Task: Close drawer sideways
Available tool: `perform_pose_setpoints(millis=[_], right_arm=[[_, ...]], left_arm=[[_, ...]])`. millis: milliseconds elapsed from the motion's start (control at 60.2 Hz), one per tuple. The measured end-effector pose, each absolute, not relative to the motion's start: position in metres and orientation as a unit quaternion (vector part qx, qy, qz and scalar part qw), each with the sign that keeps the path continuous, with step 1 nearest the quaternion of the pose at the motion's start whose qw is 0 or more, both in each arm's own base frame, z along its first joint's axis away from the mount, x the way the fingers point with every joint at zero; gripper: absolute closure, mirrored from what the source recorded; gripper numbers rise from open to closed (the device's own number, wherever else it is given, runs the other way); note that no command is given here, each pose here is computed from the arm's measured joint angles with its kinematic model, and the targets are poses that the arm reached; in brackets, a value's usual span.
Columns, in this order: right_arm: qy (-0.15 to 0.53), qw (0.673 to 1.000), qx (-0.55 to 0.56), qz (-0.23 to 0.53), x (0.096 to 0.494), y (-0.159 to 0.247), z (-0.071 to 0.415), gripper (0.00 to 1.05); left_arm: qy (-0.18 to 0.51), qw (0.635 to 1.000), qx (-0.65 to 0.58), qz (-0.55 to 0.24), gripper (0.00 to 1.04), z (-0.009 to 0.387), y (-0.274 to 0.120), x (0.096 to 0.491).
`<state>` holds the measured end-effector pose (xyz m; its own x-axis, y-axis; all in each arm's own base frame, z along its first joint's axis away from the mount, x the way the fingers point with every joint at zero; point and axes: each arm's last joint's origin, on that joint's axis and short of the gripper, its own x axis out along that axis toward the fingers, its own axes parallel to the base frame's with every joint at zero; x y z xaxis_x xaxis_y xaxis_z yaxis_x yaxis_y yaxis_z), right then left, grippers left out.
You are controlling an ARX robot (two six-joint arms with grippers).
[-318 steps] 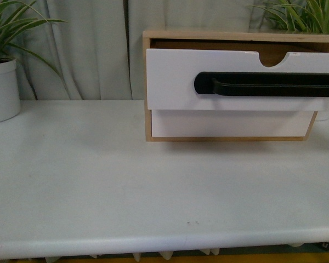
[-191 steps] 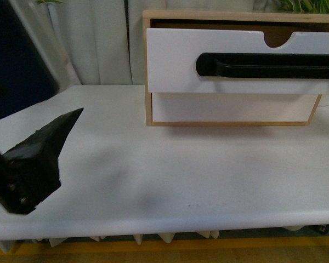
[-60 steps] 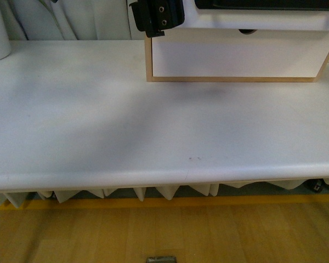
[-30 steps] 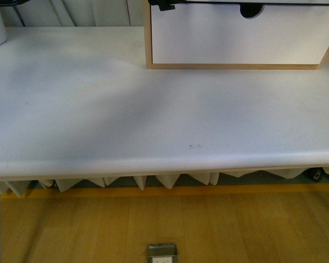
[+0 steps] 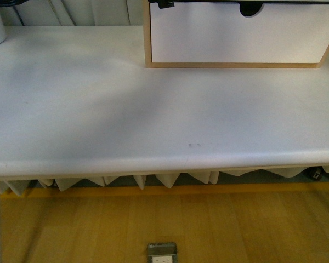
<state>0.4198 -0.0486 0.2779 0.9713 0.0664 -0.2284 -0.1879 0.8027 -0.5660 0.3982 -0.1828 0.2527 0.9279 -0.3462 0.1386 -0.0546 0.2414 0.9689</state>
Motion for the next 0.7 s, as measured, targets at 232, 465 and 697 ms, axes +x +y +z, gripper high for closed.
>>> perform_pose_setpoints(millis=[232,465,697], right_arm=[[0.072,0.951,-0.294,0.066,0.368,-0.041,0.304,0.09],[0.012,0.968,-0.25,0.003,0.268,-0.027,0.308,0.09],[0.009,0.981,-0.176,-0.077,0.173,-0.014,0.266,0.09]], left_arm=[[-0.154,0.801,0.574,-0.081,0.06,0.255,-0.155,0.362],[-0.047,0.907,0.413,-0.059,0.06,0.231,-0.097,0.29],[0.032,0.96,0.275,-0.044,0.06,0.207,-0.059,0.206]])
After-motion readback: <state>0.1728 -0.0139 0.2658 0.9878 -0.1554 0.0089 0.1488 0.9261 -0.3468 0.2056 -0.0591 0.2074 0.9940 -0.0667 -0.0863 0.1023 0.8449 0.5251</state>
